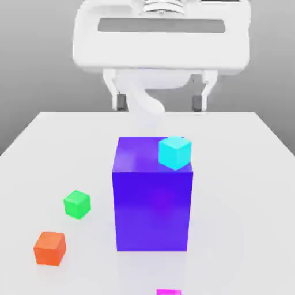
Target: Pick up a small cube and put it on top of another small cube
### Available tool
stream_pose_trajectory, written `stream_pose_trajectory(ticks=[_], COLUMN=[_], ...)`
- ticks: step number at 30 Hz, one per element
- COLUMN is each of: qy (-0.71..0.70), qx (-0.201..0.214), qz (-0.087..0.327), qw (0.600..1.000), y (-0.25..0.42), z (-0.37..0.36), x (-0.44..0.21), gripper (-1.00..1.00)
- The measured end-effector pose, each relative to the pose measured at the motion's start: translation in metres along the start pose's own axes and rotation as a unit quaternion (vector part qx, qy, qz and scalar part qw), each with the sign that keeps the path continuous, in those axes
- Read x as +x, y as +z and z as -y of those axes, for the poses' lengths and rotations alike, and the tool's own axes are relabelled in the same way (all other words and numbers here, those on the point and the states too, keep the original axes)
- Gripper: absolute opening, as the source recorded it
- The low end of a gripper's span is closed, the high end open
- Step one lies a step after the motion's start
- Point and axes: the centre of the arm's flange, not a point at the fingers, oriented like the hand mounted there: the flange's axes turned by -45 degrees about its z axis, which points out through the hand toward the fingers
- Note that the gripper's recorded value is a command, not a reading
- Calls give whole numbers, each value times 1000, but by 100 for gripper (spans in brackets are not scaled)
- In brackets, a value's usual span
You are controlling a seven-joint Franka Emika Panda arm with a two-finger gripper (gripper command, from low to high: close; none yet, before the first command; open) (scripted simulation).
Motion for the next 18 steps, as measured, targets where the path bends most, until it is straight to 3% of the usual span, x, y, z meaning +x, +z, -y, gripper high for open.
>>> stream_pose_trajectory(ticks=[14, 18], qy=[6, 6], qx=[3, 4], qz=[170, 181], qw=[985, 983], y=[240, 297], z=[21, 23], x=[-73, -96], gripper=[0, 0])
